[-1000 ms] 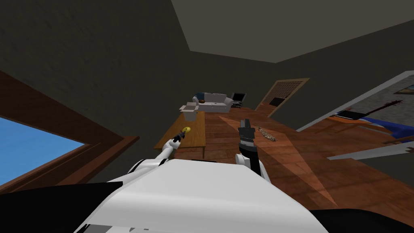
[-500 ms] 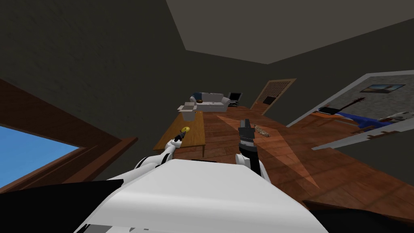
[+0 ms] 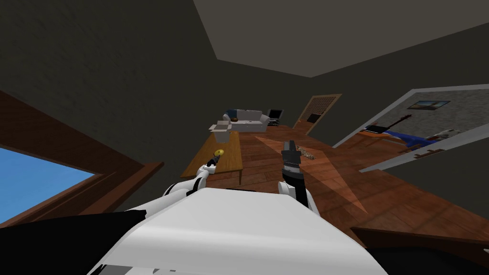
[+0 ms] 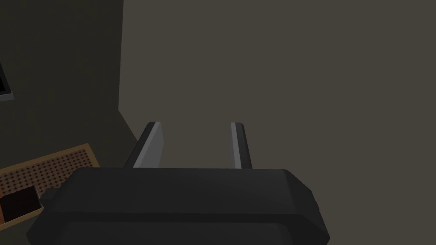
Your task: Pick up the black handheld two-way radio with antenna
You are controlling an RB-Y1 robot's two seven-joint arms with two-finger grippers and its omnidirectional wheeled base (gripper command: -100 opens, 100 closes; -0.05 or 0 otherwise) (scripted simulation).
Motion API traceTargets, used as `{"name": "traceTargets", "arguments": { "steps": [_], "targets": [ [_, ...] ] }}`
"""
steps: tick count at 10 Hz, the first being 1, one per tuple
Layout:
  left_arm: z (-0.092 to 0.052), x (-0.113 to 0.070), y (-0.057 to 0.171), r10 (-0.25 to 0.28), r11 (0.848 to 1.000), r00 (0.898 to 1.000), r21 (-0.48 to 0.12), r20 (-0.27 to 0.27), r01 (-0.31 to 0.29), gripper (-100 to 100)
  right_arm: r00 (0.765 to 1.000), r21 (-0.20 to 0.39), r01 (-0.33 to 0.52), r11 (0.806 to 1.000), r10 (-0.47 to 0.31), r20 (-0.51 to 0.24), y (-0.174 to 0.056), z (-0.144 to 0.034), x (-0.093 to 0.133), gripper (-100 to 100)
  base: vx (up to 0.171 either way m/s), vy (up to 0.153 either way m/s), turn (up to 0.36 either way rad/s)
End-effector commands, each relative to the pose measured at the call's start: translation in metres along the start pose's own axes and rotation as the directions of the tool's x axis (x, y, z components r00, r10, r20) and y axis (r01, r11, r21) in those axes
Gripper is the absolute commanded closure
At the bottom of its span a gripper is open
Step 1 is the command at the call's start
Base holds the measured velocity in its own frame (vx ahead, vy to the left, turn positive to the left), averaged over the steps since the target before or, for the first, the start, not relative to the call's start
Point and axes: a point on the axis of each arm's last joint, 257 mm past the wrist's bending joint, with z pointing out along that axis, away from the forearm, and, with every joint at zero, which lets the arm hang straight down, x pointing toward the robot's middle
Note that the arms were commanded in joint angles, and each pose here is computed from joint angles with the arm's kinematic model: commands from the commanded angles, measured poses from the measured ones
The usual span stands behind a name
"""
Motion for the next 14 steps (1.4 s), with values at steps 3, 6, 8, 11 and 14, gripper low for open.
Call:
{"name": "traceTargets", "arguments": {
  "steps": [3, 6, 8, 11, 14],
  "targets": [
    [0.000, 0.000, 0.001, 0.004, 1.000, 1.000, -0.001, -0.001, -0.004, 100, 1.000, 0.000, 0.000, 1.000, 0.000, 0.000, 0.000, 0.000, 0.000, 0, 0.000, 0.000, 0.000],
    [0.000, 0.000, 0.001, 0.005, 1.000, 1.000, -0.001, 0.000, -0.005, 0, 1.000, 0.000, 0.000, 1.000, 0.000, 0.000, 0.000, 0.000, 0.000, 0, 0.000, 0.000, 0.000],
    [-0.003, 0.000, 0.010, 0.009, 1.000, 1.000, -0.003, -0.004, -0.009, 100, 1.000, 0.000, 0.000, 1.000, 0.000, 0.000, 0.000, 0.000, 0.000, 0, 0.059, -0.037, 0.130],
    [-0.007, -0.018, 0.019, 0.023, 1.000, 0.999, 0.011, 0.022, -0.024, 100, 1.000, 0.000, 0.000, 1.000, 0.000, 0.000, 0.000, 0.000, 0.000, 0, 0.054, -0.040, 0.127],
    [-0.009, -0.020, 0.009, 0.056, 0.997, 0.998, 0.045, 0.022, -0.057, 100, 1.000, 0.000, 0.000, 1.000, 0.000, 0.000, 0.000, 0.000, 0.000, 0, 0.047, -0.038, 0.107]
  ]
}}
